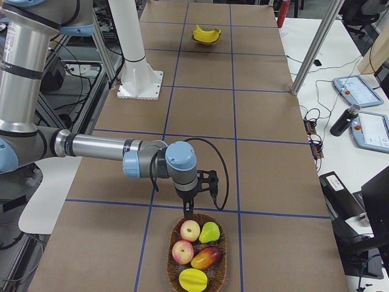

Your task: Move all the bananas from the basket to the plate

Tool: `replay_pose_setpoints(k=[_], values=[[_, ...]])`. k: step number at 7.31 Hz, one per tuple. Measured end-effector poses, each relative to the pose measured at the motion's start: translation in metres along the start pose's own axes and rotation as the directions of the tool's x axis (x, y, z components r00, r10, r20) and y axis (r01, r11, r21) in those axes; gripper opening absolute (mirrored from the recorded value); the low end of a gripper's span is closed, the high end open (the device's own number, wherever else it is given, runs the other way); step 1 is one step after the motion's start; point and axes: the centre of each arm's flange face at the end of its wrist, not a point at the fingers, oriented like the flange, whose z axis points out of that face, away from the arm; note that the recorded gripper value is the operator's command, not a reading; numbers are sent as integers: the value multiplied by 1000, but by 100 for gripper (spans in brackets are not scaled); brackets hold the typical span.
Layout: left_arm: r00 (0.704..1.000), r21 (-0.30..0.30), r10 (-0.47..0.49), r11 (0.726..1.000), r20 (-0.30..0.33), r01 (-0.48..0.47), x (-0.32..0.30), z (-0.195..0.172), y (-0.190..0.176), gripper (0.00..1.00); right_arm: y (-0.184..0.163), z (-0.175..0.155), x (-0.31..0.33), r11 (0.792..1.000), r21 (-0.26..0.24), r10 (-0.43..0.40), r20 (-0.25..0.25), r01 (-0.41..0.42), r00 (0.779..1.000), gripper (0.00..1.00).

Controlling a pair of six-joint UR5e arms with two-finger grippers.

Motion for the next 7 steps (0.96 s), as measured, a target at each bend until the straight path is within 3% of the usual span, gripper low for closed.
replay_pose_setpoints(k=[7], values=[[1000,-5,-5,1000,-6,5,0,2,5,100,1,-19,-5,998,62,-25,-7,25,1000,100]])
